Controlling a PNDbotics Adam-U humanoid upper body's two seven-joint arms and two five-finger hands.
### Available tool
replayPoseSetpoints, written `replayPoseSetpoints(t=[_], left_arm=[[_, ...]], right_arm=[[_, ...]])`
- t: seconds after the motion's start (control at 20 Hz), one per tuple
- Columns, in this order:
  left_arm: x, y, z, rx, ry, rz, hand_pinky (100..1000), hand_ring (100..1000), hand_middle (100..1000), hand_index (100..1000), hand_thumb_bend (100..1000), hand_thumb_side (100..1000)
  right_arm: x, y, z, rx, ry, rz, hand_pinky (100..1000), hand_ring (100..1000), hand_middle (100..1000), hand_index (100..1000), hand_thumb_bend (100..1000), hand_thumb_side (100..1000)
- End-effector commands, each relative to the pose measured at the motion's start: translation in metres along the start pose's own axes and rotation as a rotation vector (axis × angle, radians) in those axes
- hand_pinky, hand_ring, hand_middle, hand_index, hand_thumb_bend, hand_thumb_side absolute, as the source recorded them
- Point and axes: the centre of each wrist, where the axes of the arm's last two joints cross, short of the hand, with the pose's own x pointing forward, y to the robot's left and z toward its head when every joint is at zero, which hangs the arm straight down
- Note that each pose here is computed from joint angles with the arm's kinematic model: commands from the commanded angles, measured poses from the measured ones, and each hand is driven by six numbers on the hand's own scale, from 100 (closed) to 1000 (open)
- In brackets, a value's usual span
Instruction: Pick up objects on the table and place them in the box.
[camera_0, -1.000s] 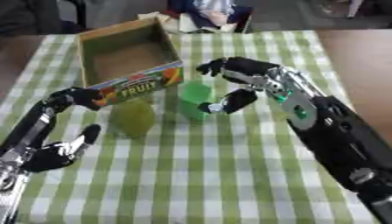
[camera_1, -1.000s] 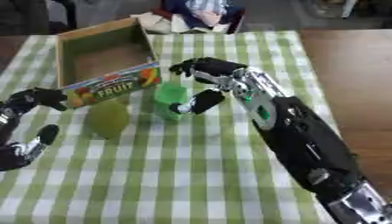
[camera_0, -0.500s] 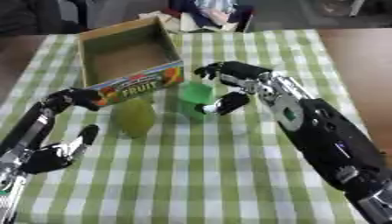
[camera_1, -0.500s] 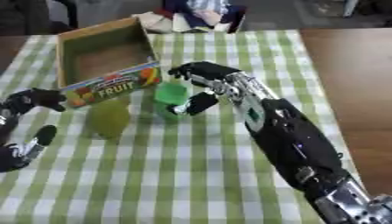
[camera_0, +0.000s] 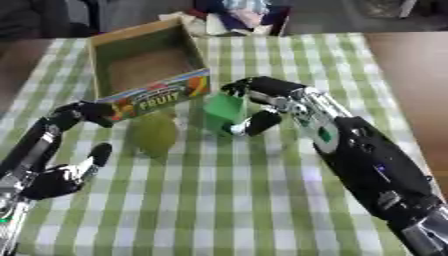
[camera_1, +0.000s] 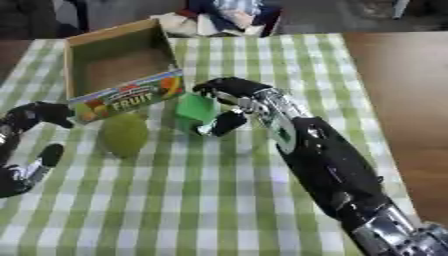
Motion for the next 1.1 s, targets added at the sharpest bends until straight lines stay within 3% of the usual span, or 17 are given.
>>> replayPoseSetpoints(t=[0.05,0.4,0.5,0.65,0.7,0.95,1.1], left_arm=[[0.003,0.005,-0.003,0.003,-0.016,-0.01,816,679,726,874,271,661],[0.002,0.004,-0.002,0.003,-0.015,-0.008,816,679,726,875,261,666],[0.002,0.004,-0.002,0.003,-0.014,-0.007,815,679,726,875,252,671],[0.002,0.004,-0.002,0.003,-0.014,-0.006,815,679,726,875,250,671],[0.002,0.004,-0.002,0.003,-0.014,-0.006,815,679,726,875,245,672],[0.003,0.005,-0.002,0.006,-0.016,-0.006,814,678,725,874,238,672],[0.004,0.005,-0.003,0.008,-0.027,0.002,813,674,722,873,234,668]], right_arm=[[-0.002,-0.006,-0.001,-0.024,0.018,0.019,738,813,802,964,373,636],[-0.004,-0.002,-0.001,-0.091,0.039,0.041,702,752,669,851,320,532],[-0.005,-0.003,-0.001,-0.139,0.05,0.048,670,703,562,751,270,437],[-0.005,-0.002,0.0,-0.201,0.065,0.056,657,682,525,717,256,403],[-0.006,-0.003,0.0,-0.229,0.069,0.055,622,631,447,635,210,335],[-0.005,-0.014,0.003,-0.388,0.076,0.031,593,597,398,587,146,276],[-0.002,-0.033,0.007,-0.441,0.056,0.025,590,596,397,589,126,273]])
